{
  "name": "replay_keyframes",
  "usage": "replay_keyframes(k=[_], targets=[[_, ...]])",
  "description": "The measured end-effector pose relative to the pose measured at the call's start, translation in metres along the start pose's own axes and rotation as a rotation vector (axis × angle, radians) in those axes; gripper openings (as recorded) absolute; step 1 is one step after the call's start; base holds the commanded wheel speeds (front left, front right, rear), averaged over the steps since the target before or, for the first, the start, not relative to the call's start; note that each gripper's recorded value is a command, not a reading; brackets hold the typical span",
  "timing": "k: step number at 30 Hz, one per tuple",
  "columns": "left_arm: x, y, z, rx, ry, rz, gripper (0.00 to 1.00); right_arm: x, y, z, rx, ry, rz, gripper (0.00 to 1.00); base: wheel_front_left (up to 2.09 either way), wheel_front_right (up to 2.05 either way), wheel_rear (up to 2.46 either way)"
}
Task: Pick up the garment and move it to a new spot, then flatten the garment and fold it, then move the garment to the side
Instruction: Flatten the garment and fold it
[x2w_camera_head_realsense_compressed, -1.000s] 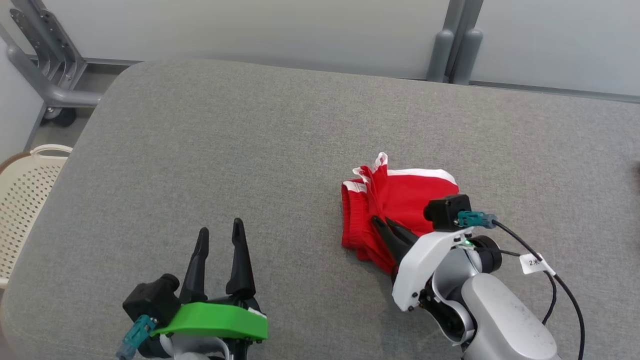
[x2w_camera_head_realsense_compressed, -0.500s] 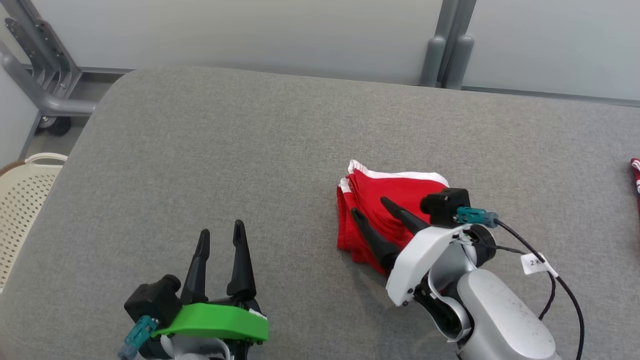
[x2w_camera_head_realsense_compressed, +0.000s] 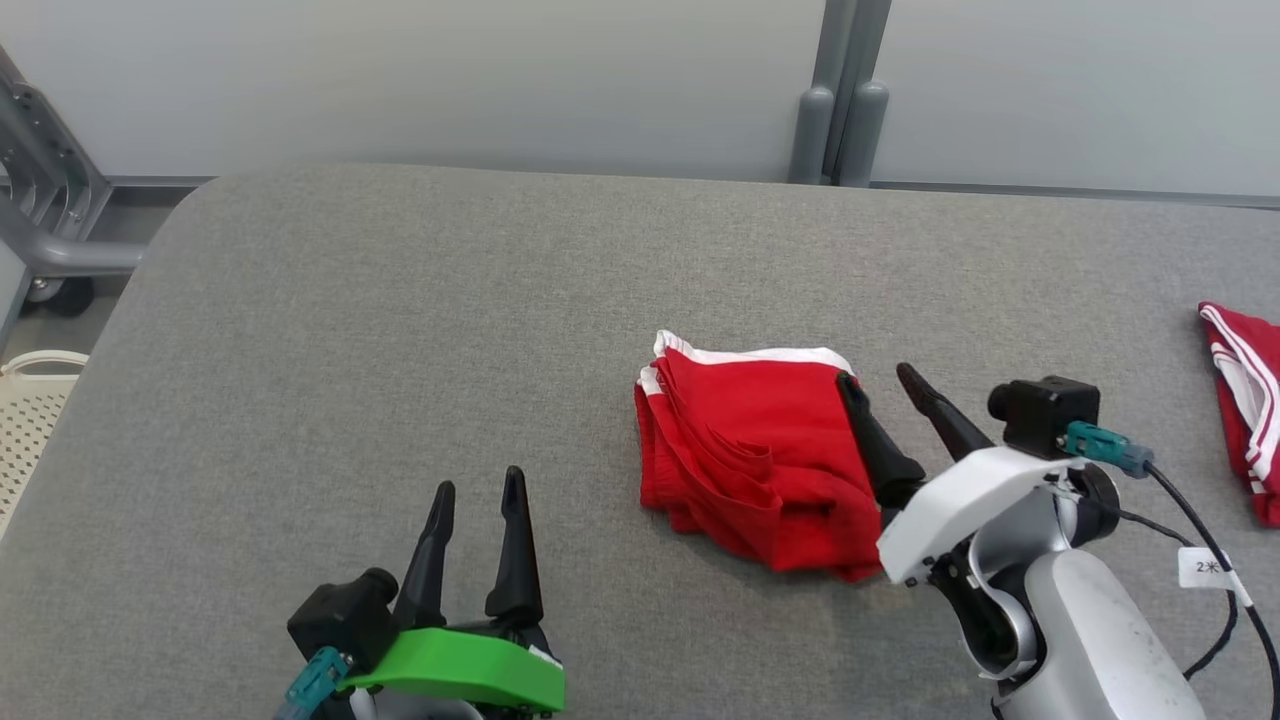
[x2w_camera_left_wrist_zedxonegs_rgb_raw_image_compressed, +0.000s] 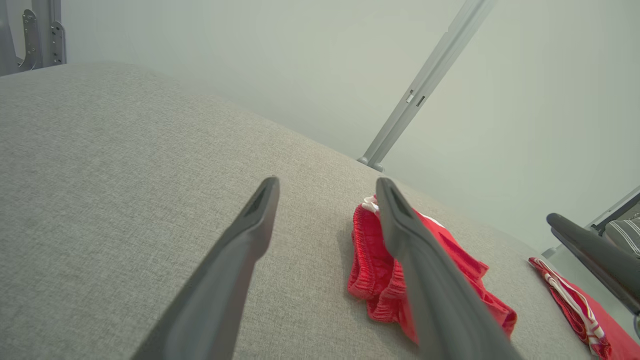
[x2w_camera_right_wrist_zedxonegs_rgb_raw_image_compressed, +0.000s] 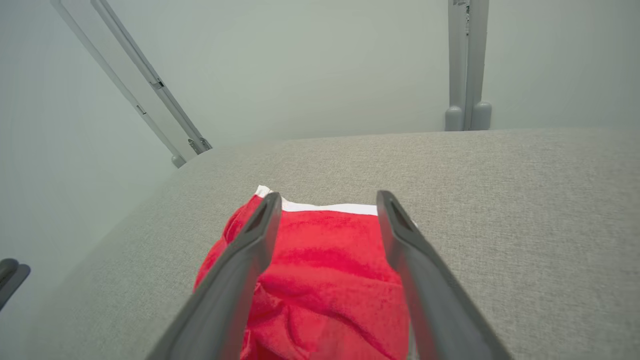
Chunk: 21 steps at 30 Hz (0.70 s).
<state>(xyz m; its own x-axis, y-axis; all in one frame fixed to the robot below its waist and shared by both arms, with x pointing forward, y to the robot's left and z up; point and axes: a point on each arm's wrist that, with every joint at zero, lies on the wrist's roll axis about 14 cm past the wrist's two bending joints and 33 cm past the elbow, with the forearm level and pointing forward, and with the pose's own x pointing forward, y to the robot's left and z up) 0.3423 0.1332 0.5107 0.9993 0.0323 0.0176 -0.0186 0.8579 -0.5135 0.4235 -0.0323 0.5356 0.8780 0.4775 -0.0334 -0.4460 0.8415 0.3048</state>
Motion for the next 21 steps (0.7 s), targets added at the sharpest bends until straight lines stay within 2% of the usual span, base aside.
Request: replay_keyframes(k=[1, 3, 4, 5, 13, 18, 20, 21], targets=[[0.0, -0.001, -0.001, -0.001, 0.004, -0.004, 1.0, -0.002, -0.006, 0.001, 0.0, -0.003, -0.018, 0.49, 0.0, 0.0, 0.0], [-0.001, -0.003, -0.003, -0.001, 0.009, -0.01, 1.0, -0.006, -0.014, 0.001, 0.003, -0.008, -0.046, 0.36, 0.0, 0.0, 0.0], [-0.001, -0.004, -0.004, -0.001, 0.012, -0.011, 1.0, -0.008, -0.019, 0.002, 0.007, -0.014, -0.059, 0.24, 0.0, 0.0, 0.0], [-0.001, -0.004, -0.004, -0.001, 0.013, -0.012, 1.0, -0.01, -0.022, 0.002, 0.008, -0.017, -0.071, 0.0, 0.0, 0.0, 0.0], [-0.003, -0.001, -0.003, 0.013, 0.009, 0.0, 1.0, -0.017, -0.031, -0.011, 0.02, 0.003, -0.101, 0.0, 0.0, 0.0, 0.0], [-0.005, 0.006, 0.002, 0.026, -0.008, 0.022, 1.0, -0.008, -0.013, -0.03, 0.004, 0.054, -0.046, 0.0, 0.0, 0.0, 0.0], [-0.005, 0.01, 0.004, 0.031, -0.015, 0.033, 1.0, -0.001, -0.007, -0.038, -0.059, 0.084, -0.008, 0.0, 0.0, 0.0, 0.0], [-0.006, 0.012, 0.005, 0.031, -0.018, 0.04, 1.0, 0.001, -0.007, -0.043, -0.125, 0.105, 0.01, 0.0, 0.0, 0.0, 0.0]])
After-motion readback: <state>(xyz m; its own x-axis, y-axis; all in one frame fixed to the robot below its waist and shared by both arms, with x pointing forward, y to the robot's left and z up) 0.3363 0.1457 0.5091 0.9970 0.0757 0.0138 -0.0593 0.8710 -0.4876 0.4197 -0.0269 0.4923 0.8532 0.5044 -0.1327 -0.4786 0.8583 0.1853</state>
